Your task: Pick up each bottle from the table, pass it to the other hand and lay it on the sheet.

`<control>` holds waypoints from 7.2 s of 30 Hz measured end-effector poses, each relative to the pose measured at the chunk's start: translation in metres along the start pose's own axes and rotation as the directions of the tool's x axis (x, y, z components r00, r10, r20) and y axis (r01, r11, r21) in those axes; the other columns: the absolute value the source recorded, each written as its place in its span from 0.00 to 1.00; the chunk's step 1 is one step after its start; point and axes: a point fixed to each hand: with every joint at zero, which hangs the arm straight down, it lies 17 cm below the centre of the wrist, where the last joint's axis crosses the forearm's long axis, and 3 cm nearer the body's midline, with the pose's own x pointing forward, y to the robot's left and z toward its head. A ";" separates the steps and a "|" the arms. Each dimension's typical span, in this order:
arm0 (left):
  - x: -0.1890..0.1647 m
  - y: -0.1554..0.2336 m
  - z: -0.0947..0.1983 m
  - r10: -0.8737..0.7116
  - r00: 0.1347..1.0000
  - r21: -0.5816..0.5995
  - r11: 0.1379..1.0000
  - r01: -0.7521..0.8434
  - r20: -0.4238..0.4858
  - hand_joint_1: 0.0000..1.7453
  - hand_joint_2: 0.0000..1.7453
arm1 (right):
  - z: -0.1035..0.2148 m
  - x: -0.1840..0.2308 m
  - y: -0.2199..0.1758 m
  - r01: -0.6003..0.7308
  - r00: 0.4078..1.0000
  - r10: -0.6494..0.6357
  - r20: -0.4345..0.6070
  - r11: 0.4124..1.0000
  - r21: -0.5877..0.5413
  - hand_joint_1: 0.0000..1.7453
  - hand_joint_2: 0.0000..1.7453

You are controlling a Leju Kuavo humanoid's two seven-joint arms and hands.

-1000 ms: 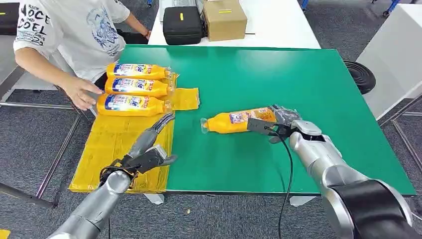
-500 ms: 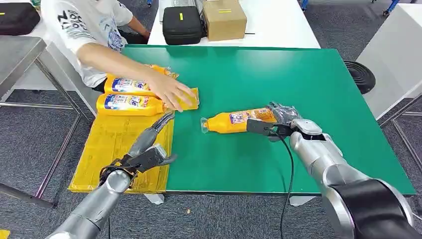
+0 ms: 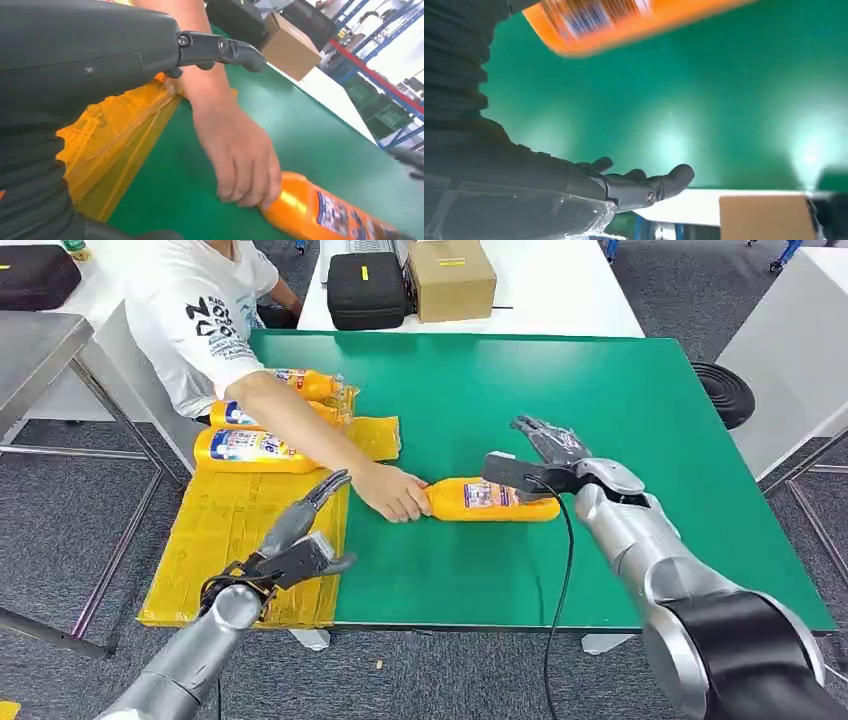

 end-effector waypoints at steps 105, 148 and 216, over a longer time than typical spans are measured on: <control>-0.024 0.040 0.042 0.161 0.985 0.212 0.967 -0.145 -0.063 0.00 1.00 | 0.013 0.070 0.070 0.178 0.977 -0.158 0.146 0.975 -0.131 1.00 1.00; 0.071 -0.001 0.008 0.772 0.615 -0.084 0.631 -0.771 0.161 0.00 1.00 | 0.063 0.265 0.082 0.740 0.542 -0.623 0.564 0.672 0.033 1.00 1.00; 0.084 0.006 0.016 0.908 0.357 -0.172 0.396 -0.902 0.220 0.00 1.00 | 0.072 0.339 0.121 0.646 0.454 -0.692 0.561 0.689 0.328 1.00 1.00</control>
